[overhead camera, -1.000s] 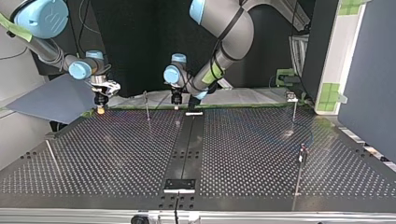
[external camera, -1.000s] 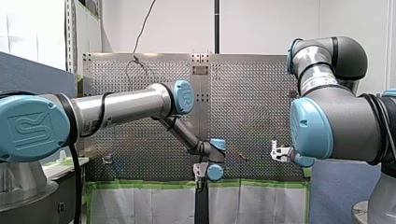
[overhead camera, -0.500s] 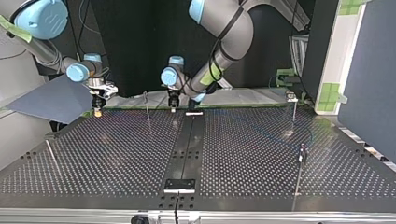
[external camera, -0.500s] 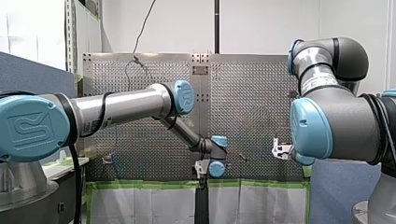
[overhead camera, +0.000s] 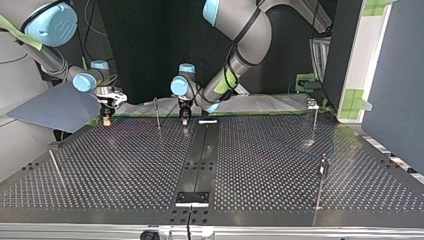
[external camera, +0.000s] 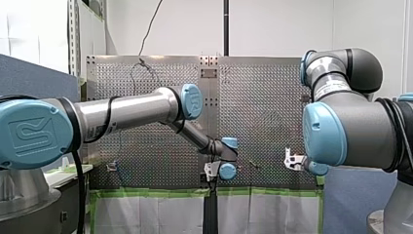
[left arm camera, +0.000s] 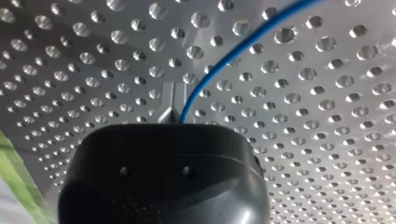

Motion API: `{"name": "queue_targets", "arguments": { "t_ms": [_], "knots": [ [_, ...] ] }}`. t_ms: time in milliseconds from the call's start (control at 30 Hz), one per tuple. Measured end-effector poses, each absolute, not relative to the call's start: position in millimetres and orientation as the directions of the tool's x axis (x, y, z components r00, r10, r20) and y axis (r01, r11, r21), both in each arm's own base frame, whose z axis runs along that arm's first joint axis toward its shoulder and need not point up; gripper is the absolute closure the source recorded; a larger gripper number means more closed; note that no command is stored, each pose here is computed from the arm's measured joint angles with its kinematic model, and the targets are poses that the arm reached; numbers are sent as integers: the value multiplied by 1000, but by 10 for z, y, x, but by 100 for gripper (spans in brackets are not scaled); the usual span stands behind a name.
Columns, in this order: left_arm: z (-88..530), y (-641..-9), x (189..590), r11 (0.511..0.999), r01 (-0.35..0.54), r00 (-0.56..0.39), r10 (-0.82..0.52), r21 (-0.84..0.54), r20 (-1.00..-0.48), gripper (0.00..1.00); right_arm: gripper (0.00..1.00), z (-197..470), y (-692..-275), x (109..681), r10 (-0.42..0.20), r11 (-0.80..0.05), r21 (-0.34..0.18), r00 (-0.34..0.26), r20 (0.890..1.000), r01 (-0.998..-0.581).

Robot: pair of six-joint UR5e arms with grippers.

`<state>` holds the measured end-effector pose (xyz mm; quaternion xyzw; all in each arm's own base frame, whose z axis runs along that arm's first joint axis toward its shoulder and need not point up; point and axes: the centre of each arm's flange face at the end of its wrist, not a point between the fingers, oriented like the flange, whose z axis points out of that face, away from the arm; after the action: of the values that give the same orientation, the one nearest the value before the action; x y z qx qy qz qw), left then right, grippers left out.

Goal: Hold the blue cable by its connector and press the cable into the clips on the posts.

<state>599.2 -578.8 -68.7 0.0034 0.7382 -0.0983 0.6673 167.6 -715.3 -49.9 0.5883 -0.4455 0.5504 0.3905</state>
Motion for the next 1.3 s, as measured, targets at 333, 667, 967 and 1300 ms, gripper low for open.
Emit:
{"name": "queue_targets", "arguments": {
  "t_ms": [333, 667, 967, 1300],
  "knots": [
    [-772, -5796, 5926, 978, 165, -117, -107, -125, -987, 50, 100, -481, -7174, 1717, -90, -316, -33, -4, 996, -948],
    [-783, -5917, 5718, 956, 275, -105, -77, -104, -991, 0, 100, -497, -7153, 1766, -97, -325, -36, -4, 995, -945],
    [-397, -6029, 5580, 932, 351, -94, -61, -91, -994, 0, 100, -512, -7126, 1808, -111, -331, -38, -1, 994, -943],
    [-376, -6040, 5388, 925, 380, -146, 44, -15, -988, 0, 100, -522, -7101, 1841, -125, -340, -41, 2, 992, -940]
  ]
}}
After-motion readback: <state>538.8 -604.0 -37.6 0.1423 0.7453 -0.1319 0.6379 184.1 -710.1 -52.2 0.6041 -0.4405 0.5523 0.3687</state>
